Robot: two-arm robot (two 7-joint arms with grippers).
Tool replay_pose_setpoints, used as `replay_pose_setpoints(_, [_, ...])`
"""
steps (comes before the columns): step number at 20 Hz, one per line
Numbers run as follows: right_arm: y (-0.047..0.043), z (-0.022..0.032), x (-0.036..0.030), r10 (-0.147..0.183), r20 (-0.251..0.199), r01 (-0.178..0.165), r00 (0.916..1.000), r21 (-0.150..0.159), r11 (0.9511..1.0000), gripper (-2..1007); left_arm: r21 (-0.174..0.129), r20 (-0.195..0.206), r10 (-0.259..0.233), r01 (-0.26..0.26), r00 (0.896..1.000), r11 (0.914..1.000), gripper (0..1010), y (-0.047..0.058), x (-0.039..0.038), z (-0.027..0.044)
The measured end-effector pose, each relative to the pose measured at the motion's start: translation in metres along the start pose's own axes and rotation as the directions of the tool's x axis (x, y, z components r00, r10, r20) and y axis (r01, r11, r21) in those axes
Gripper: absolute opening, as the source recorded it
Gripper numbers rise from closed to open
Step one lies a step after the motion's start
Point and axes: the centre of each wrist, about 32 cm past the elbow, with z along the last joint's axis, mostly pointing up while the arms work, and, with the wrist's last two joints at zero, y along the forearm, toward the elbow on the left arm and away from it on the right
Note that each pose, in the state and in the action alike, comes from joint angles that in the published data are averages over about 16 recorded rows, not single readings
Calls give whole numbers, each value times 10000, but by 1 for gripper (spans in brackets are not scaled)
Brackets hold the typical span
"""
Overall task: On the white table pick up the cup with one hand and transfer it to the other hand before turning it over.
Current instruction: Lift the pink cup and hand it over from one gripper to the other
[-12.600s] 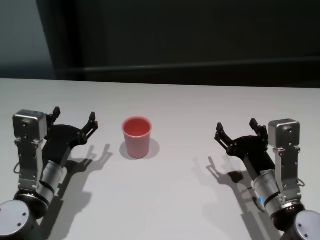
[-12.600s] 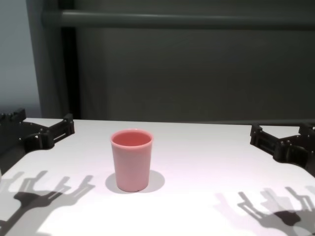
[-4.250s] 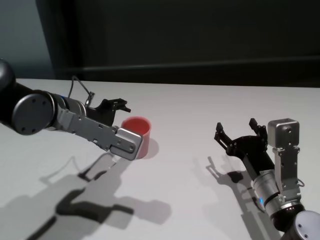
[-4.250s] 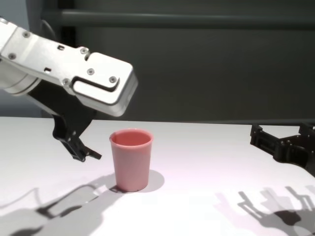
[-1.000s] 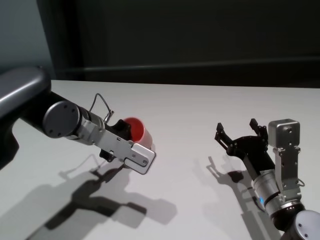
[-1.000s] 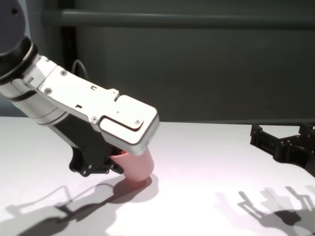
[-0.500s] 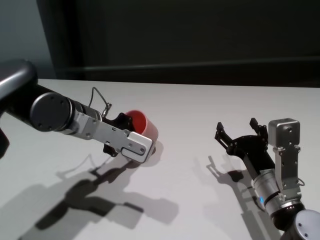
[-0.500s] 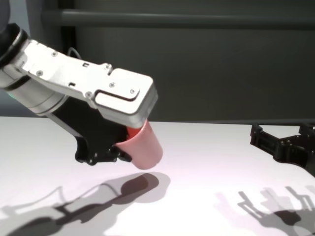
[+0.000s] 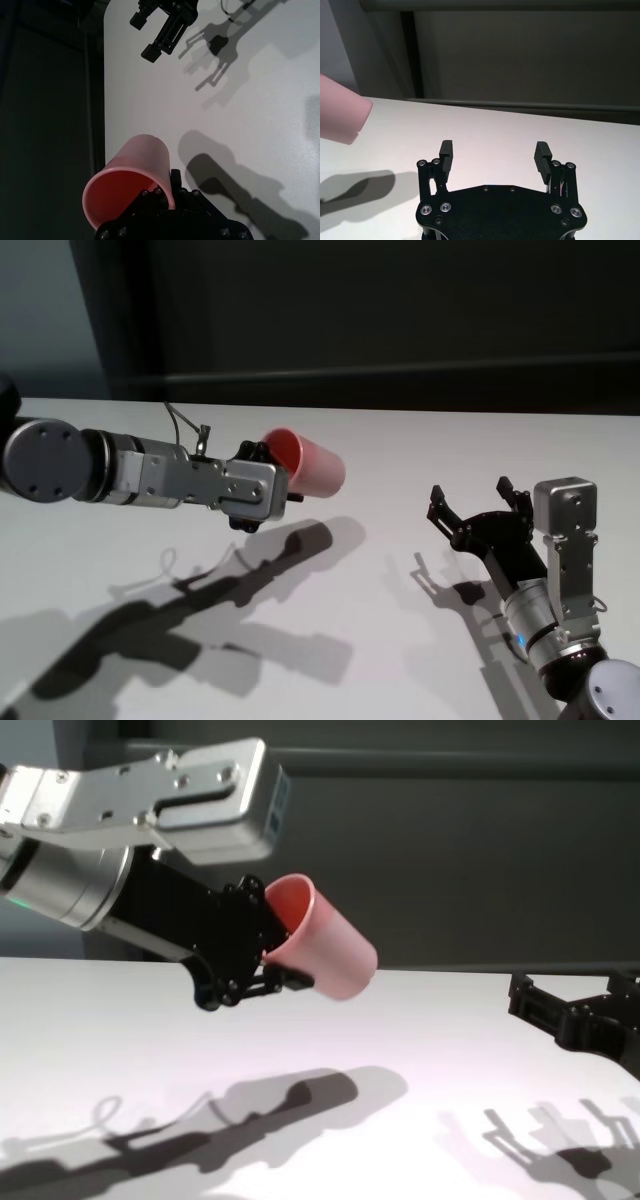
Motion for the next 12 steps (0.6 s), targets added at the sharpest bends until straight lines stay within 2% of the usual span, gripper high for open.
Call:
replay_pose_setpoints(2, [0, 0, 0, 0, 0, 0, 10000, 0, 10000, 1002, -559, -510, 442, -471, 9977, 9973, 37, 7, -16, -65])
replay_pose_setpoints(5, [0, 0, 0, 0, 0, 0, 10000, 0, 10000, 1002, -1376, -1392, 1065, -1257, 9845, 9825, 37, 15, -37, -174])
replay_pose_setpoints(8, [0, 0, 0, 0, 0, 0, 10000, 0, 10000, 1002, -2086, -2312, 1538, -2034, 9607, 9566, 37, 22, -56, -285])
replay_pose_setpoints(12, [0, 0, 0, 0, 0, 0, 10000, 0, 10000, 1002, -2803, -3405, 1863, -2887, 9216, 9155, 37, 30, -72, -416])
